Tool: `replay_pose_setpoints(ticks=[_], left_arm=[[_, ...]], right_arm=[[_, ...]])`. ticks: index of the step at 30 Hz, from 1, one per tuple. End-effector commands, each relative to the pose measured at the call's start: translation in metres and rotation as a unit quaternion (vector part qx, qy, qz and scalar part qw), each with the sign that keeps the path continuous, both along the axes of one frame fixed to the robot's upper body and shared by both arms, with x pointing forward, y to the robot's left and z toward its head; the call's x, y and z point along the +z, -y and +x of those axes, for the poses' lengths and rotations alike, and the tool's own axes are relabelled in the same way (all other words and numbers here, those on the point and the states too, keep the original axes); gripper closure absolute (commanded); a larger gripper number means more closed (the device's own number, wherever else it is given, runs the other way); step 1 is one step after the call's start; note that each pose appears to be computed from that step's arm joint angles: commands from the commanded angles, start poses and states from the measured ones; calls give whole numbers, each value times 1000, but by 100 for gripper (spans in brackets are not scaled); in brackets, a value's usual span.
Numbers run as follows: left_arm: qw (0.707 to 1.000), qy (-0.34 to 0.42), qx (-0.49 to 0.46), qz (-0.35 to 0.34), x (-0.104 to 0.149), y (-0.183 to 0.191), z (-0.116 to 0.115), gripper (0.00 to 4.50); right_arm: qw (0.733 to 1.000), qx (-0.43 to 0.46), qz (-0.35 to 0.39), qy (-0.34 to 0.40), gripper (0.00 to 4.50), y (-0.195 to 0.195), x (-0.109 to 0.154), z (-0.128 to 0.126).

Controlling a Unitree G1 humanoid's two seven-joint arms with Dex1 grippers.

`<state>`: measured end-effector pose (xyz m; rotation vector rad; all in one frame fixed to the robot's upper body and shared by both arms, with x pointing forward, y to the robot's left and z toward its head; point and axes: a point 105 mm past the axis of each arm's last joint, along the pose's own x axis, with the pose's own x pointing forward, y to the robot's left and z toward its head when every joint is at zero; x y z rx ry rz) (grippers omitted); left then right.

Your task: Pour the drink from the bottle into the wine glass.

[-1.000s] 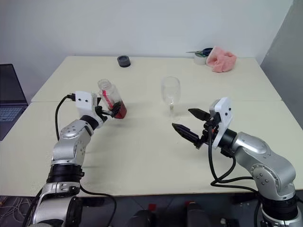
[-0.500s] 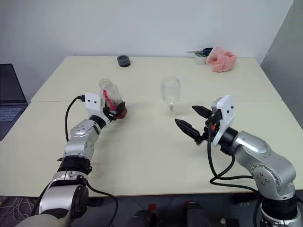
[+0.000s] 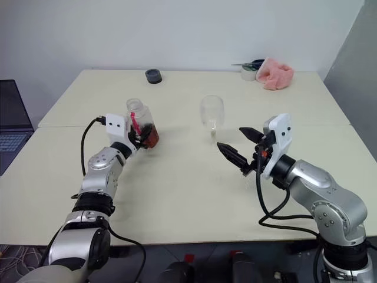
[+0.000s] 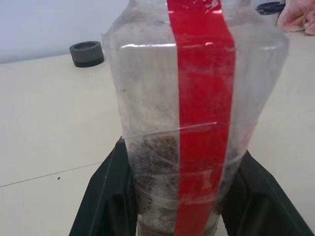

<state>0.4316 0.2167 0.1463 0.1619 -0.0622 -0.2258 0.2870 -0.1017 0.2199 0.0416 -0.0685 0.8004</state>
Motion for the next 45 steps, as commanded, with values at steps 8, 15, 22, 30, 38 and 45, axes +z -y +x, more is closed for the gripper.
replay_pose_setpoints(ticks=[8, 15, 22, 30, 38, 45], left_arm=[[974, 117, -90, 172, 94, 56, 18, 280], [948, 157, -135, 242, 120, 84, 18, 280], [921, 183, -145, 311, 132, 100, 22, 280], [889, 204, -159, 378, 137, 110, 22, 280], [858, 226, -159, 432, 145, 120, 23, 280], [826, 242, -158, 484, 148, 119, 21, 280]], right_arm=[[993, -60, -41, 97, 0, -2, 7, 15], [989, -85, 9, 117, 0, -10, 14, 26], [988, -93, 14, 126, 0, -7, 17, 33], [987, -91, 22, 127, 0, -8, 20, 33], [987, -90, 23, 128, 0, -8, 22, 34], [987, -95, 25, 128, 0, -6, 22, 33]])
